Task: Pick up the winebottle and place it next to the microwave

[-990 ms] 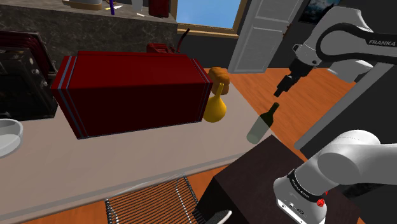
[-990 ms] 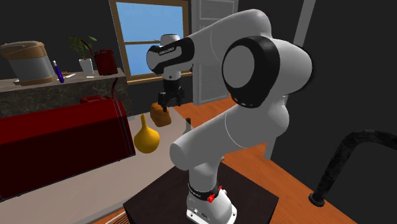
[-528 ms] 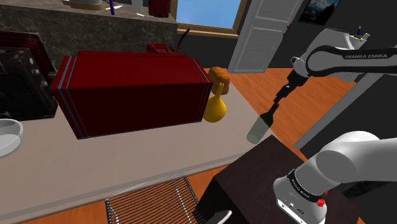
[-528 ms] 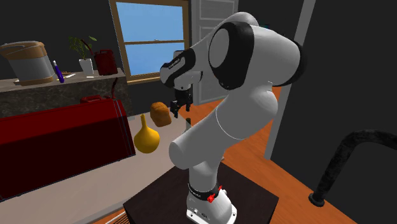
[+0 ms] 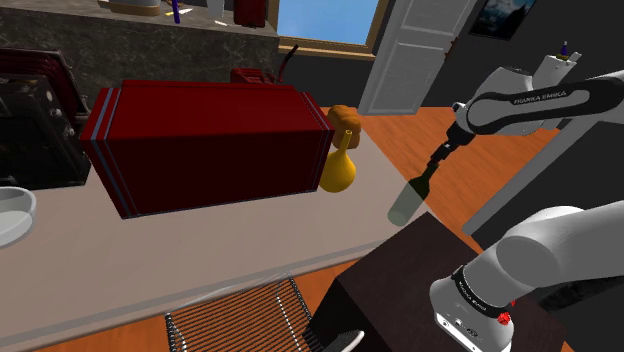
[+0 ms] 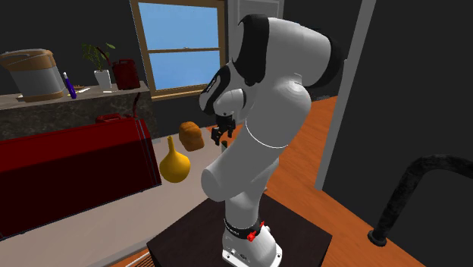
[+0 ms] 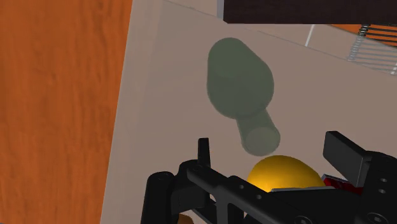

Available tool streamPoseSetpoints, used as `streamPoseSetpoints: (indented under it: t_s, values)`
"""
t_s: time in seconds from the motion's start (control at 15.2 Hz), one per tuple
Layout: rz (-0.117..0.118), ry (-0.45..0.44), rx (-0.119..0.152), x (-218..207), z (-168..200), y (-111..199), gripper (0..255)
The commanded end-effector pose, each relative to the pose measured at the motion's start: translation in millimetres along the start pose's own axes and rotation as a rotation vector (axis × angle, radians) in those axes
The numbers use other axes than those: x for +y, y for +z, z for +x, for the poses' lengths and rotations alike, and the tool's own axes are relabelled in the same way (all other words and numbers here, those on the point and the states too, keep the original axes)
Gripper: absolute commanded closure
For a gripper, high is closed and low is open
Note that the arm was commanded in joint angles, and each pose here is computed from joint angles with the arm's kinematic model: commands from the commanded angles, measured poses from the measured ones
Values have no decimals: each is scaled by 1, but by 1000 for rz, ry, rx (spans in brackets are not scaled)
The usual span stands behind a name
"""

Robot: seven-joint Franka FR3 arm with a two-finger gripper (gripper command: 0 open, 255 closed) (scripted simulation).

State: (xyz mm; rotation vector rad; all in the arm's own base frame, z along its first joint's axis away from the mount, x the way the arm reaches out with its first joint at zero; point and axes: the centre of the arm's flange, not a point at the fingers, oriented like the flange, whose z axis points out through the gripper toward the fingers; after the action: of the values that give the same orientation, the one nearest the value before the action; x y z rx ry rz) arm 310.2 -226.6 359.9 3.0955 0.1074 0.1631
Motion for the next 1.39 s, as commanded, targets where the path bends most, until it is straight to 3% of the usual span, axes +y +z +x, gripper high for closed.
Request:
streamPoseSetpoints:
  t_s: [0.0,0.26,0.73,0.79,1.32]
  values:
    - [-1,0,1,1,-1,13,0]
    - [-1,0,1,1,-1,32,0]
    - [-1,0,1,1,-1,32,0]
    - [-1,0,1,1,-1,32,255]
    - [-1,0,1,1,-1,31,255]
